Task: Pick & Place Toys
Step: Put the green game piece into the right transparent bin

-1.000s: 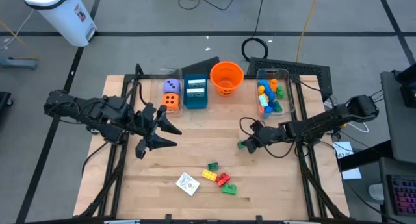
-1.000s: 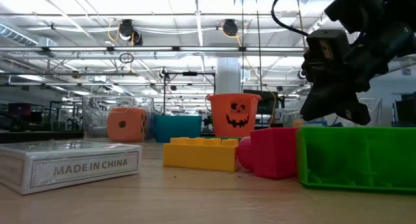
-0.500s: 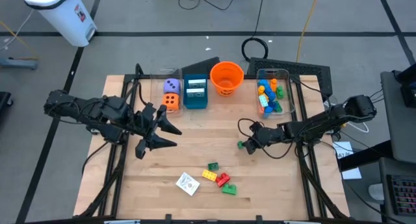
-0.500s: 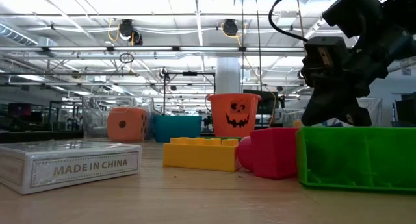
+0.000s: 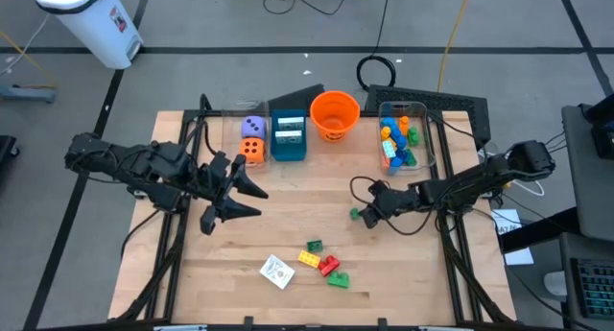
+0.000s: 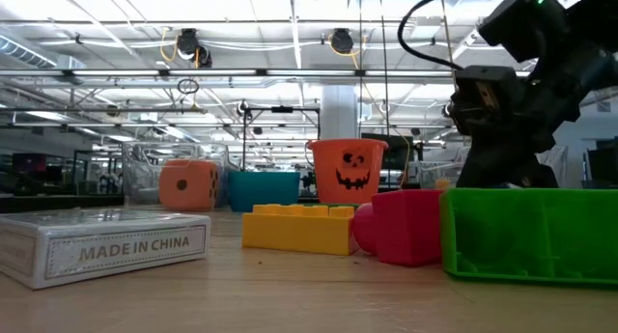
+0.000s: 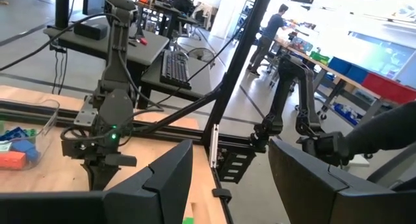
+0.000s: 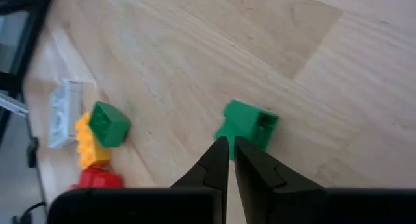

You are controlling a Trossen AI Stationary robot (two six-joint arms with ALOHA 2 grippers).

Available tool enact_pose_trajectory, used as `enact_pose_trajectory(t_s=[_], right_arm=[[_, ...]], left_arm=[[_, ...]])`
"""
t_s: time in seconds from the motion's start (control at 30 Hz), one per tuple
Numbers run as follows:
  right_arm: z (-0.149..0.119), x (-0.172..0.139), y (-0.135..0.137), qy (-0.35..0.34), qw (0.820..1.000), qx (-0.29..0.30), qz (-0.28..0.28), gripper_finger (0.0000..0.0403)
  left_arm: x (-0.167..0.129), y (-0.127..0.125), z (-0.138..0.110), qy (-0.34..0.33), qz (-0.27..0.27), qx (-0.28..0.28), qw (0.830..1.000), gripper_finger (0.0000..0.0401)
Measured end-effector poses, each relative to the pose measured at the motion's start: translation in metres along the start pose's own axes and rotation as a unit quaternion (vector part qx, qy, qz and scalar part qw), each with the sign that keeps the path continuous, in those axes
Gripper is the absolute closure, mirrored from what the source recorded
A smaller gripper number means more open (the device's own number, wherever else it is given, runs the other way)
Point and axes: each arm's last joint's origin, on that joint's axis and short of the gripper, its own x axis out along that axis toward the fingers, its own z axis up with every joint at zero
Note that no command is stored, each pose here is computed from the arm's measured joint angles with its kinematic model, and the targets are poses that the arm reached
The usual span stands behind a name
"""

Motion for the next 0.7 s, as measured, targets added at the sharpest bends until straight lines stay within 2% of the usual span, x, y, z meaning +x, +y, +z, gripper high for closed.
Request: enact_pose_trajectory(t_s=[0.37,0.7], right_arm=[[-0.0032,0.0034,-0.0058,0.013,1.000,0.002,-0.028,0.0385],[0.0006,-0.0003,0.0012,-0.003,1.000,-0.023,0.006,0.0393]], left_arm=[[0.0000,0.0001,0.0000,0.000,0.001,-0.003,1.000,0.0189],[0.0000,0.0001,-0.0001,0.000,0.001,-0.003,1.000,0.0189]])
